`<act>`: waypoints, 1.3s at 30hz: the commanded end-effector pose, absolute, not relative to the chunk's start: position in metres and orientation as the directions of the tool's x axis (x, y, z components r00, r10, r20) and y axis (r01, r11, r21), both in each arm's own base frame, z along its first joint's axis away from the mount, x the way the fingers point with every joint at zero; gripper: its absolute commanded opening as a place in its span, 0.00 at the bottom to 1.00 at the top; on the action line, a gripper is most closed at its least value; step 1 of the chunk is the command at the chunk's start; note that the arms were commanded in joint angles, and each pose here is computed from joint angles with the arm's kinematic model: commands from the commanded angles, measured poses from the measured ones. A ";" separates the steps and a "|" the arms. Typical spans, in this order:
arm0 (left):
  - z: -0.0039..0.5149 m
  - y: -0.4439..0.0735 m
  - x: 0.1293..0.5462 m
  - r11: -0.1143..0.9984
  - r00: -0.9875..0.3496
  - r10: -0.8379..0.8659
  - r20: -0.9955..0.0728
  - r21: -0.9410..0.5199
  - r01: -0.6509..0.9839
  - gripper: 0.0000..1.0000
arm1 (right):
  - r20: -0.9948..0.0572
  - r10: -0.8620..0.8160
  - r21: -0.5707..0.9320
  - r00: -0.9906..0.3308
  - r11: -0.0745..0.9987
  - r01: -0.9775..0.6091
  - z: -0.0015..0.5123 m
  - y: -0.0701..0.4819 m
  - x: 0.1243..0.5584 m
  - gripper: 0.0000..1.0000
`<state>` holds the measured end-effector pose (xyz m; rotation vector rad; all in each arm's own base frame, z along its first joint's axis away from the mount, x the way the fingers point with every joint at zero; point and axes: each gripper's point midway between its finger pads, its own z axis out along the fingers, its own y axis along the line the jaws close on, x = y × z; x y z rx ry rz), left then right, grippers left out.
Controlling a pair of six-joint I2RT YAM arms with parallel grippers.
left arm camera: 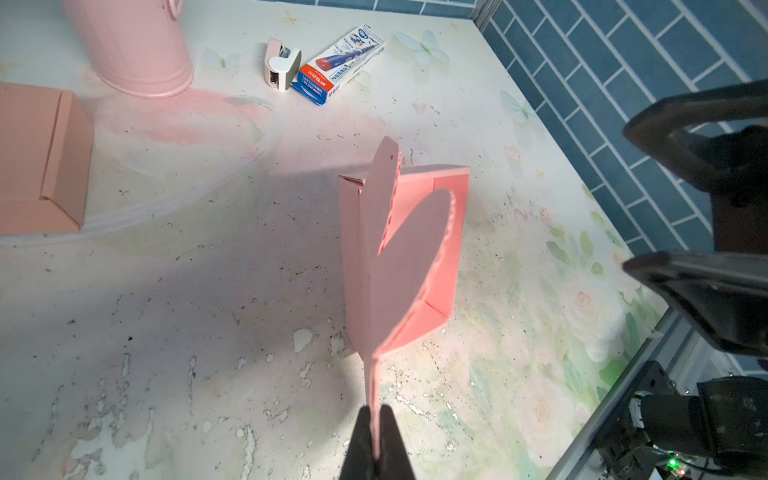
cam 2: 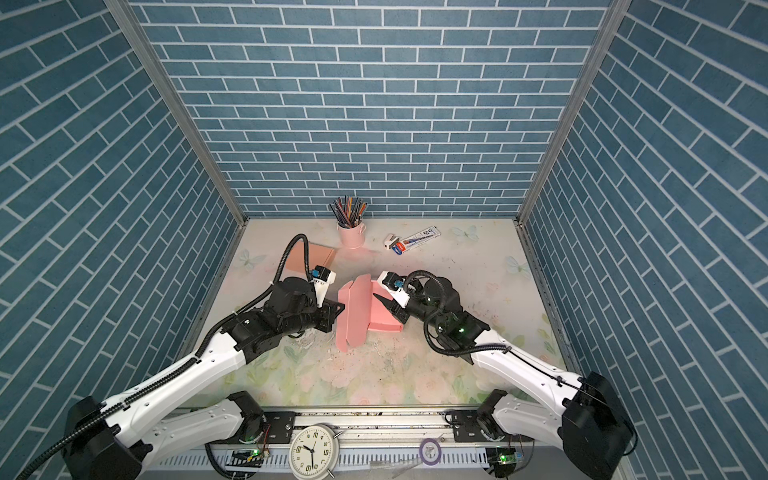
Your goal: Fold the paper box
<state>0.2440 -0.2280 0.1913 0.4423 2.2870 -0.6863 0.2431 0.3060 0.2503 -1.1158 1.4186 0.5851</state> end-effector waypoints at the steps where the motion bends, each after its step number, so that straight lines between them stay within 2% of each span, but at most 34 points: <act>1: 0.189 -0.224 0.234 0.786 -0.689 0.243 -0.682 -0.277 0.552 0.01 | -0.934 -0.225 -0.333 0.276 0.277 -0.901 0.278 0.319 0.234 0.51; 5: 0.194 -0.227 0.232 0.762 -0.670 0.309 -0.675 -0.245 0.599 0.01 | -0.930 -0.247 -0.319 0.273 0.171 -0.932 0.273 0.327 0.236 0.51; 16: 0.217 -0.230 0.236 0.725 -0.612 0.404 -0.679 -0.170 0.667 0.02 | -0.932 -0.294 -0.224 0.210 0.015 -0.975 0.247 0.340 0.242 0.55; 27: 0.229 -0.233 0.234 0.696 -0.584 0.441 -0.681 -0.152 0.702 0.02 | -0.932 -0.320 -0.181 0.168 0.011 -0.983 0.231 0.345 0.252 0.50; 34: 0.225 -0.231 0.230 0.683 -0.583 0.474 -0.659 -0.142 0.716 0.02 | -0.932 -0.314 -0.207 0.179 0.056 -0.977 0.234 0.345 0.259 0.49; 39: 0.227 -0.229 0.231 0.687 -0.576 0.483 -0.660 -0.122 0.716 0.02 | -0.930 -0.325 -0.202 0.171 0.063 -0.977 0.231 0.345 0.261 0.38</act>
